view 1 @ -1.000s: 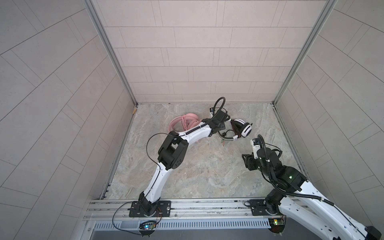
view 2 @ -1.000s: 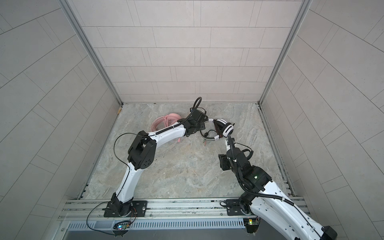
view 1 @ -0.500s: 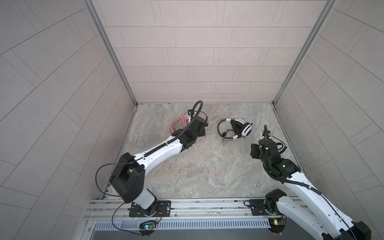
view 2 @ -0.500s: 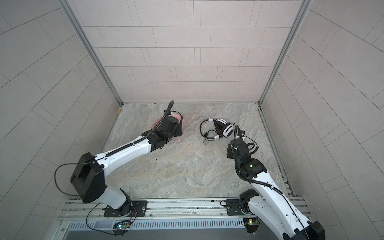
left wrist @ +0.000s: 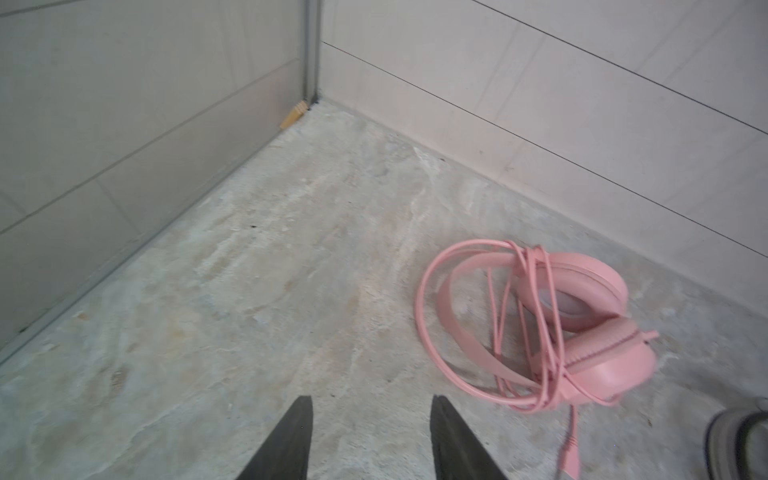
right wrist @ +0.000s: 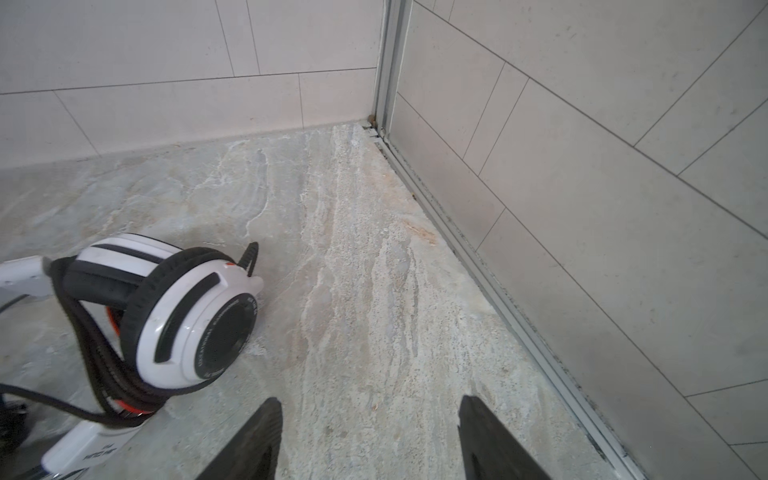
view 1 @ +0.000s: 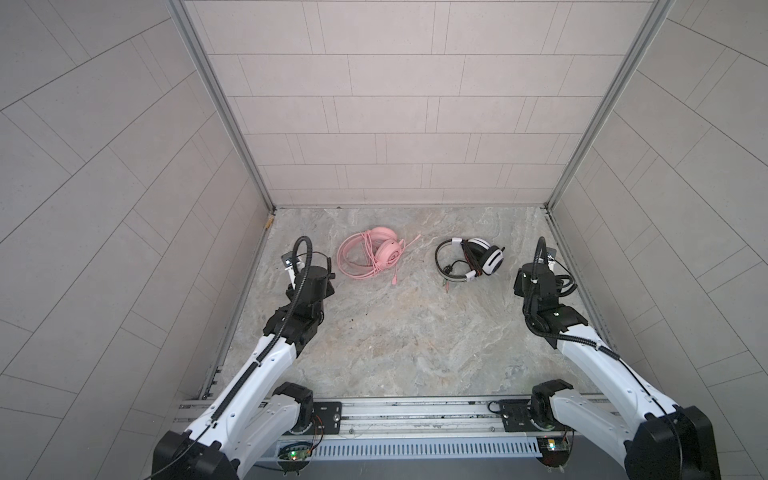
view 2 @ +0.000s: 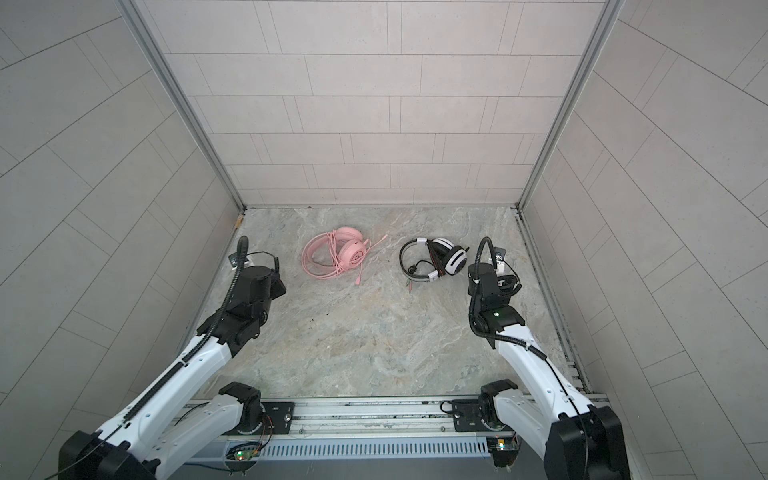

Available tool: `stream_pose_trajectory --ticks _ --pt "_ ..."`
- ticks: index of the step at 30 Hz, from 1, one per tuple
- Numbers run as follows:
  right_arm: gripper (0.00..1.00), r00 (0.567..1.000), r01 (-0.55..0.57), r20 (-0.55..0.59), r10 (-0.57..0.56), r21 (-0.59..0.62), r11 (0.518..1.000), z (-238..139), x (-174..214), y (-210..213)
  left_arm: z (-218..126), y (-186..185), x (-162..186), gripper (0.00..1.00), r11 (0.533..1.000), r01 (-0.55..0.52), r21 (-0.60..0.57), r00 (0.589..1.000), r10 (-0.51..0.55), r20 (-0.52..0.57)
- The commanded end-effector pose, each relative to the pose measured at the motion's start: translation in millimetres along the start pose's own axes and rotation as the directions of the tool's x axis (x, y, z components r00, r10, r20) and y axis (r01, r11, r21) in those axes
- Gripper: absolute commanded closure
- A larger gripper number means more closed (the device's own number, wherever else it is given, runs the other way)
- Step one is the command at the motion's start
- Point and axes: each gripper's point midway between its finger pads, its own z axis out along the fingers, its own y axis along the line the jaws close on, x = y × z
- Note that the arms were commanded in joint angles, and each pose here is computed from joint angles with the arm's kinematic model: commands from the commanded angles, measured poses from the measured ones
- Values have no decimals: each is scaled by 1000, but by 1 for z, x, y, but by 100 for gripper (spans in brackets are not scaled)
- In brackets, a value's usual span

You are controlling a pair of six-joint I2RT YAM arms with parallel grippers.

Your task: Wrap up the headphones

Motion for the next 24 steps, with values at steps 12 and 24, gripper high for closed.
stream_pose_trajectory --ticks 12,24 --pt "30 985 63 158 -75 80 995 48 21 -6 -3 94 13 51 951 159 -264 946 -71 315" --pt "29 974 72 221 -54 -74 995 71 34 35 32 106 11 52 918 82 -389 944 54 326"
